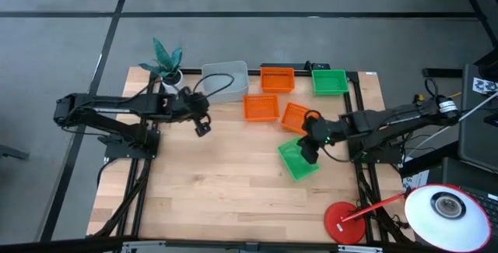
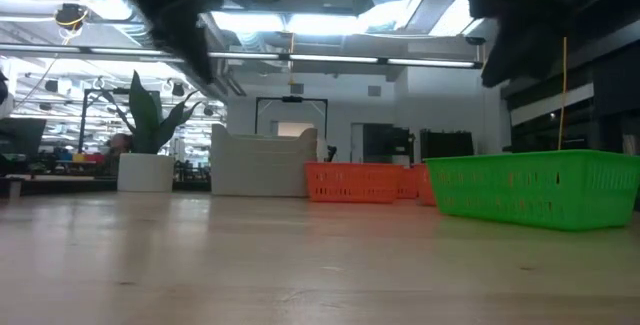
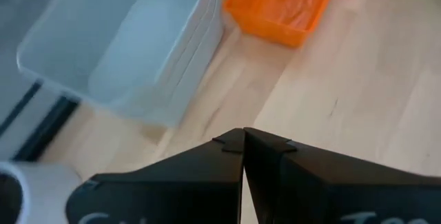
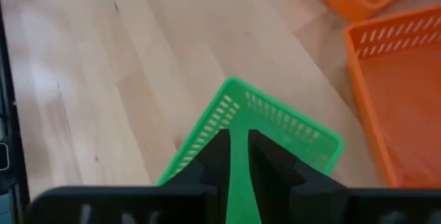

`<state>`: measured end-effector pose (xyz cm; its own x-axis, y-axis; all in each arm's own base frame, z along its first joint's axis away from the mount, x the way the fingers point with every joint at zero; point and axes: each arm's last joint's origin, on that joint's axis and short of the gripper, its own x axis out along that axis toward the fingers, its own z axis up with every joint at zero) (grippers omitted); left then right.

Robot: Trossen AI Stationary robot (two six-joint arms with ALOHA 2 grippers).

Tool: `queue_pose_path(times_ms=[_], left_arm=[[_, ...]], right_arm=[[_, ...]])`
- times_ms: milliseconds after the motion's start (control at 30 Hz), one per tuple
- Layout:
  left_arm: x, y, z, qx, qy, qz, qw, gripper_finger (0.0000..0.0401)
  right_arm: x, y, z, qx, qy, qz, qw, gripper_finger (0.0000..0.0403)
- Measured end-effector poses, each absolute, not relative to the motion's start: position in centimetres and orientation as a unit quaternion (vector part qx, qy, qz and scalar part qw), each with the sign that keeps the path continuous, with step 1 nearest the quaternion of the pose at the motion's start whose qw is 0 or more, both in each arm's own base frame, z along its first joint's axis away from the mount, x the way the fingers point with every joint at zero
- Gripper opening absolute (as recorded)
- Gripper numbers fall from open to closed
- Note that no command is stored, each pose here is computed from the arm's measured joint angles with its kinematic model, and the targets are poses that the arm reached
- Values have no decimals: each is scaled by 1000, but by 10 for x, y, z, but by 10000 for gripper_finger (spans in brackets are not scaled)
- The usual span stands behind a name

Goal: Stack baskets by color
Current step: Adjust the stacked gray bins

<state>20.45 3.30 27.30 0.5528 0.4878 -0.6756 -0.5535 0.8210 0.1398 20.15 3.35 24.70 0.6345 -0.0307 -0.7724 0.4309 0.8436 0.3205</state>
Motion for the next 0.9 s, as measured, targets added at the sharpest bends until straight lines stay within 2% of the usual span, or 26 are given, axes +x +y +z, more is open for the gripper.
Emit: queue_pose_path(times_ms=[167, 367, 467, 667, 900], left_arm=[[174, 25, 248, -106, 292, 304, 900, 0], [153, 13, 214, -141, 150, 242, 948, 0], [147, 13, 203, -163, 97, 242, 952, 0], [157, 30, 182, -212, 135, 280, 927, 0], [191, 76, 180, -186, 203, 302, 913, 0]], right_arm=[[192, 50, 247, 218, 408, -143, 875, 53], [189, 57, 246, 199, 407, -145, 880, 53], [189, 57, 247, 197, 404, -147, 881, 53], [191, 53, 247, 175, 395, -157, 888, 53], [195, 46, 249, 187, 378, -169, 891, 53]])
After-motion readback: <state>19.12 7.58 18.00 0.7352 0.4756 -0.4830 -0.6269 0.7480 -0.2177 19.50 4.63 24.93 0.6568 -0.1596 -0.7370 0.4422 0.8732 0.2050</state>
